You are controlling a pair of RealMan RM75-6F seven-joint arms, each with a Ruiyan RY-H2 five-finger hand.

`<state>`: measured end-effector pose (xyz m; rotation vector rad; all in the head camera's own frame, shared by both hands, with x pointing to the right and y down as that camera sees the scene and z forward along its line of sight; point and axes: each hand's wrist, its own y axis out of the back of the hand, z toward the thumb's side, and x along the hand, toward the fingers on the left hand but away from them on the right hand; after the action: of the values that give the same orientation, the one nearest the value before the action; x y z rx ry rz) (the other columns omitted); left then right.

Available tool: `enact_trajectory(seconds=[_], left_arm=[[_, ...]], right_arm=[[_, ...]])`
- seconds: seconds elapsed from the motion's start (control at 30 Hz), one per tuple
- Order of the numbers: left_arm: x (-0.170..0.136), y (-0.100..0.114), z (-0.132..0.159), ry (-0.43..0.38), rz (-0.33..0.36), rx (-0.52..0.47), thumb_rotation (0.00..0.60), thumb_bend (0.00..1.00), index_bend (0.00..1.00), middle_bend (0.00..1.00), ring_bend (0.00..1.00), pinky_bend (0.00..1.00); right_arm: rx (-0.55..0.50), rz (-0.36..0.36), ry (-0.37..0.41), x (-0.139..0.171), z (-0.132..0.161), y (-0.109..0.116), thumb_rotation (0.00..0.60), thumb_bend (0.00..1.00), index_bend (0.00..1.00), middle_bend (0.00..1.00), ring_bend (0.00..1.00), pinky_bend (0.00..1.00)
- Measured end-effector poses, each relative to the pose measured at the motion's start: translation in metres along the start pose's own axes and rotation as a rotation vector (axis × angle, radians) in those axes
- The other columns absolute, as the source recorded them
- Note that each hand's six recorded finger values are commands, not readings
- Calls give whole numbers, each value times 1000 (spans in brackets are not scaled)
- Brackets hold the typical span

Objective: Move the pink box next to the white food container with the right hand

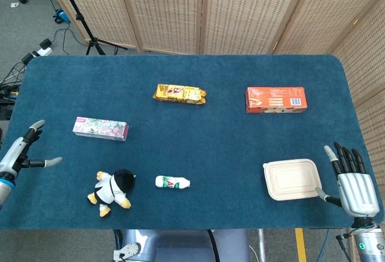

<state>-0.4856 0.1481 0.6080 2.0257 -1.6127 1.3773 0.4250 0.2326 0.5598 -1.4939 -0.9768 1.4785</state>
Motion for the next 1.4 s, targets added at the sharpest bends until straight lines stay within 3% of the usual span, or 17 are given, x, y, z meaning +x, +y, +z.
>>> enact_trajectory(seconds=[0.37, 1.4], left_arm=[[24, 14, -4, 84, -15, -92, 600, 0, 0, 0, 0, 0], [72, -22, -13, 138, -80, -66, 600, 0, 0, 0, 0, 0]], right_arm=[[8, 12, 6, 0, 3, -4, 600, 208, 20, 0, 0, 0], [24, 45, 21, -1, 9, -13, 600, 208, 20, 0, 0, 0]])
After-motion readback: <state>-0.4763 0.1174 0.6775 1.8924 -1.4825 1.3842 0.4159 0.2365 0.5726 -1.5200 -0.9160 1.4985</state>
